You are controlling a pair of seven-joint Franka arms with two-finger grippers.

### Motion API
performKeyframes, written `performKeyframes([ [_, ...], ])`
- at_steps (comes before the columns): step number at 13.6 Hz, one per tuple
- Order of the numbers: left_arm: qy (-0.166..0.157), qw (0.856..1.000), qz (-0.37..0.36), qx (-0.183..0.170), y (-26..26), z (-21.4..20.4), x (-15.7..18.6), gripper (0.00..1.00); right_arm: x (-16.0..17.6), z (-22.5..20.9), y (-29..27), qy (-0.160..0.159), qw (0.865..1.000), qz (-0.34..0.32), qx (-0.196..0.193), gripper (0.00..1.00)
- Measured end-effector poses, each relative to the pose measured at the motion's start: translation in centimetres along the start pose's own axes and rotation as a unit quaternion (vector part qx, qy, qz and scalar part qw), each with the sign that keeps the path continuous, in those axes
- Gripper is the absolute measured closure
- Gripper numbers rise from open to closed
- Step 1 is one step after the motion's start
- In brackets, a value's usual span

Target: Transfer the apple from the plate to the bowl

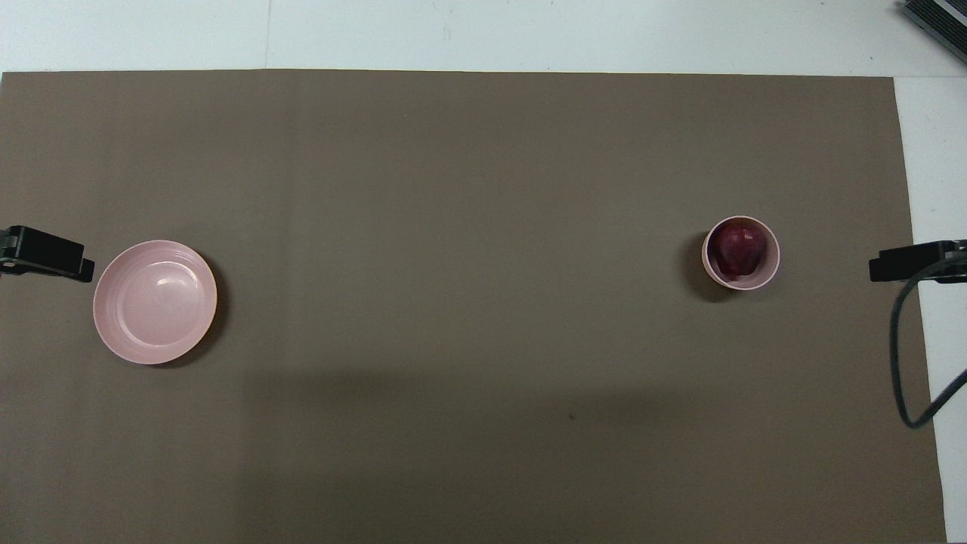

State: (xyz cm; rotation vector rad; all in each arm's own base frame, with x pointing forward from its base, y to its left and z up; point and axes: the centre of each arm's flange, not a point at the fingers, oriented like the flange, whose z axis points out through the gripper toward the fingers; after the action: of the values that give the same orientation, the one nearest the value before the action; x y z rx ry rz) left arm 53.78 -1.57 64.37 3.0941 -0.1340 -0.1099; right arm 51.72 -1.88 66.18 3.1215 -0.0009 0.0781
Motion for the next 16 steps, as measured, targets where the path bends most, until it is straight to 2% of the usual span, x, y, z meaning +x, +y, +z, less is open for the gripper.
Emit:
performKeyframes([
  [3,0.000,1.000,0.000,0.000,0.0,0.0,0.0,0.00,-0.6,0.2,0.0,-0.019,1.000,0.000,0.001,0.00],
  [16,-0.003,1.000,0.000,0.000,0.0,0.3,0.0,0.00,-1.7,0.4,-0.2,-0.027,1.000,-0.001,0.002,0.00],
])
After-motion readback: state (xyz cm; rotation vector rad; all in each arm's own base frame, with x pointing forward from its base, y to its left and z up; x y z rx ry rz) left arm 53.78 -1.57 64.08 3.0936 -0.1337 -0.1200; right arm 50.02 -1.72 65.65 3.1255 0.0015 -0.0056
